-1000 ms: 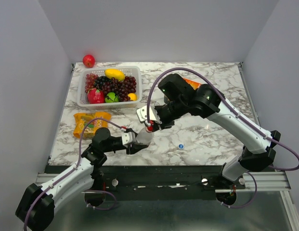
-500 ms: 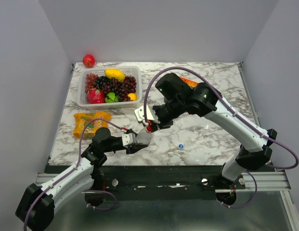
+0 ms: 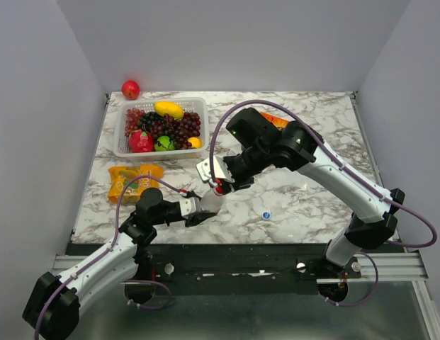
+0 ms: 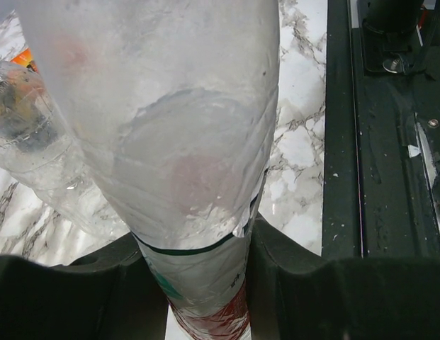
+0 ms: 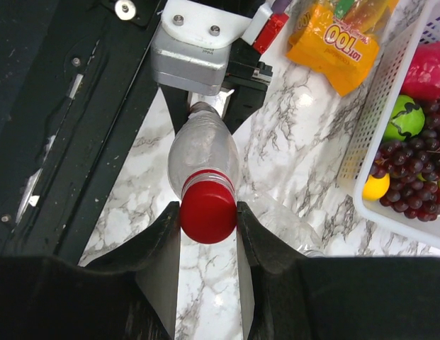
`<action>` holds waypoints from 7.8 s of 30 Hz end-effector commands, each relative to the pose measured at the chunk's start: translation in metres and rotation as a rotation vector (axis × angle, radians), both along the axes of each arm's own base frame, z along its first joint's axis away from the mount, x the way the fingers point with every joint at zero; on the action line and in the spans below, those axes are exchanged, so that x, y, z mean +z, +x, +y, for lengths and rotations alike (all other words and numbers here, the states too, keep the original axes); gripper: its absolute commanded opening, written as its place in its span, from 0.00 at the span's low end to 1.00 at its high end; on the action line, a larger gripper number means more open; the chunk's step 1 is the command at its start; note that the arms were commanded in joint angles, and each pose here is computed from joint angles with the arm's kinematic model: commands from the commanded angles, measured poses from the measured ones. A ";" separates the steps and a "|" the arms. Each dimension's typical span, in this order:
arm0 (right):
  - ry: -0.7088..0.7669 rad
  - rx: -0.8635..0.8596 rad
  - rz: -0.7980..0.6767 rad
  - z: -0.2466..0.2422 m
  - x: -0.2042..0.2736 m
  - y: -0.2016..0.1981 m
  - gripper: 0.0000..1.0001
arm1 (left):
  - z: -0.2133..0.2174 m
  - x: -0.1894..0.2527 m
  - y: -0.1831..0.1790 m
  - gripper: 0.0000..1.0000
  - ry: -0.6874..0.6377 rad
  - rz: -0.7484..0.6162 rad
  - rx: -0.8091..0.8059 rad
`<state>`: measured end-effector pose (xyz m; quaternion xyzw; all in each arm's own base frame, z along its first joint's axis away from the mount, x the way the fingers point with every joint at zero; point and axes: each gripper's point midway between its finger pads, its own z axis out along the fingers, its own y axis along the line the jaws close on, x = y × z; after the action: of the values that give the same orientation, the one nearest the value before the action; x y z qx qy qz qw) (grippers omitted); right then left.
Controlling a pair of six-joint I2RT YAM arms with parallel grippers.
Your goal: Screw on the bottle caps
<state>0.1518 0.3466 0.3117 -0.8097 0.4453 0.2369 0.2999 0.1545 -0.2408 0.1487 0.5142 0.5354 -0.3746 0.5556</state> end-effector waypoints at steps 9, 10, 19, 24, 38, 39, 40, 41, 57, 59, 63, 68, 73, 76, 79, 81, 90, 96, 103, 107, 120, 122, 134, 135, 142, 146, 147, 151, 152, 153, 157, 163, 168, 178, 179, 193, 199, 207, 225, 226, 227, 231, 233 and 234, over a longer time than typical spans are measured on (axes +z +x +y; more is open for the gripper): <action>-0.022 -0.065 -0.082 0.004 -0.015 0.022 0.31 | -0.009 0.054 0.001 0.00 -0.103 -0.215 -0.053; -0.016 -0.073 -0.085 0.005 -0.013 0.023 0.31 | -0.008 0.054 0.001 0.00 -0.102 -0.212 -0.052; -0.032 -0.033 -0.011 0.004 -0.015 0.010 0.31 | -0.005 0.050 0.007 0.00 -0.087 -0.256 -0.015; -0.037 0.021 -0.025 0.002 -0.017 0.006 0.31 | -0.002 0.049 0.013 0.00 -0.064 -0.301 0.008; -0.025 0.014 -0.109 0.003 -0.028 0.019 0.33 | -0.001 0.060 0.015 0.00 -0.095 -0.332 0.028; -0.031 0.022 -0.093 0.002 -0.026 0.016 0.33 | -0.001 0.061 0.016 0.00 -0.098 -0.333 0.033; -0.038 0.022 -0.074 0.001 -0.026 0.013 0.33 | -0.001 0.061 0.016 0.00 -0.097 -0.330 0.035; -0.046 0.027 -0.058 0.000 -0.026 0.010 0.32 | -0.001 0.061 0.019 0.00 -0.096 -0.323 0.052; -0.099 0.069 0.058 -0.013 -0.032 -0.010 0.32 | -0.001 0.069 0.032 0.00 -0.150 -0.187 0.138; -0.099 0.066 0.057 -0.013 -0.032 -0.009 0.33 | -0.002 0.070 0.032 0.00 -0.153 -0.177 0.133; -0.073 0.005 -0.012 -0.008 -0.033 0.007 0.31 | -0.001 0.076 0.033 0.00 -0.168 -0.181 0.147; -0.010 -0.120 -0.014 -0.002 -0.035 0.017 0.31 | 0.002 0.089 0.038 0.00 -0.203 -0.186 0.181; 0.031 -0.207 0.044 0.004 -0.031 0.022 0.31 | 0.003 0.105 0.037 0.00 -0.229 -0.238 0.177; 0.030 -0.228 0.060 0.004 -0.033 0.023 0.31 | 0.001 0.111 0.033 0.00 -0.229 -0.274 0.149; 0.031 -0.197 0.080 0.003 -0.030 0.018 0.32 | 0.001 0.112 0.033 0.00 -0.229 -0.273 0.149; 0.022 -0.178 0.099 0.004 -0.031 0.017 0.33 | 0.001 0.111 0.033 0.00 -0.230 -0.259 0.151; -0.027 -0.235 0.122 0.000 -0.038 0.026 0.32 | 0.003 0.115 0.028 0.00 -0.217 -0.313 0.138; 0.038 -0.221 0.061 0.007 -0.030 0.033 0.33 | 0.002 0.117 0.019 0.00 -0.187 -0.389 0.076; 0.044 -0.098 -0.008 0.001 -0.039 0.025 0.33 | -0.001 0.130 0.022 0.00 -0.230 -0.315 0.093; 0.068 -0.162 -0.023 0.001 -0.042 0.033 0.33 | 0.001 0.142 0.026 0.00 -0.260 -0.300 0.126; 0.018 -0.276 0.165 0.003 -0.047 0.025 0.33 | 0.004 0.146 0.024 0.00 -0.236 -0.378 0.120; -0.001 -0.262 0.185 0.000 -0.045 0.022 0.34 | 0.005 0.147 0.022 0.00 -0.241 -0.387 0.120; -0.016 -0.165 0.052 -0.010 -0.041 0.028 0.34 | 0.009 0.140 0.016 0.00 -0.215 -0.476 0.102; -0.019 -0.157 0.032 -0.012 -0.043 0.029 0.34 | 0.009 0.137 0.016 0.00 -0.216 -0.463 0.105; 0.002 -0.148 -0.054 -0.013 -0.042 0.039 0.33 | 0.010 0.144 0.020 0.00 -0.251 -0.438 0.134; -0.005 -0.205 0.036 -0.009 -0.044 0.033 0.33 | 0.012 0.143 0.021 0.00 -0.230 -0.509 0.139; -0.005 -0.218 0.053 -0.009 -0.044 0.033 0.33 | 0.012 0.141 0.021 0.00 -0.223 -0.529 0.140; -0.015 -0.259 0.115 -0.004 -0.049 0.031 0.33 | 0.014 0.143 0.024 0.00 -0.207 -0.604 0.154; -0.016 -0.275 0.123 -0.004 -0.049 0.032 0.33 | 0.014 0.145 0.025 0.00 -0.210 -0.614 0.155; -0.013 -0.282 0.124 -0.003 -0.049 0.033 0.33 | 0.014 0.146 0.025 0.00 -0.211 -0.617 0.155; -0.004 -0.325 0.132 0.000 -0.049 0.038 0.33 | 0.012 0.149 0.025 0.00 -0.214 -0.630 0.139; 0.019 -0.405 0.167 0.009 -0.045 0.045 0.33 | 0.009 0.160 0.030 0.00 -0.238 -0.602 0.150; 0.025 -0.360 0.210 0.014 -0.039 0.035 0.33 | 0.010 0.173 0.043 0.00 -0.284 -0.489 0.225; -0.029 -0.338 0.195 0.009 -0.048 0.035 0.35 | 0.003 0.169 0.035 0.00 -0.259 -0.417 0.160; -0.029 -0.342 0.197 0.009 -0.048 0.035 0.35 | 0.003 0.166 0.036 0.00 -0.248 -0.410 0.158; -0.040 -0.362 0.188 0.006 -0.044 0.037 0.42 | 0.003 0.146 0.031 0.00 -0.193 -0.376 0.134; -0.051 -0.351 0.194 0.005 -0.044 0.035 0.46 | 0.004 0.142 0.037 0.00 -0.198 -0.327 0.168; -0.056 -0.356 0.190 0.004 -0.044 0.036 0.47 | 0.004 0.139 0.039 0.00 -0.204 -0.296 0.183; -0.183 -0.323 0.127 0.001 -0.059 0.036 0.61 | -0.001 0.122 0.037 0.00 -0.156 -0.273 0.142; -0.169 -0.327 0.121 0.003 -0.058 0.038 0.62 | -0.001 0.121 0.037 0.00 -0.156 -0.271 0.144; -0.168 -0.326 0.121 0.003 -0.059 0.037 0.62 | -0.001 0.120 0.037 0.00 -0.157 -0.262 0.142; -0.145 -0.319 0.105 0.002 -0.053 0.037 0.68 | -0.002 0.112 0.035 0.00 -0.155 -0.224 0.136; -0.123 -0.323 0.100 0.003 -0.047 0.038 0.75 | -0.002 0.109 0.034 0.00 -0.157 -0.209 0.133; -0.112 -0.334 0.105 0.004 -0.044 0.037 0.81 | -0.003 0.105 0.032 0.00 -0.155 -0.199 0.127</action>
<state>0.1888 0.3579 0.2728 -0.7261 0.5909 0.2199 0.2743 0.1978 -0.2346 0.2071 0.4677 0.5505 -0.3005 0.6228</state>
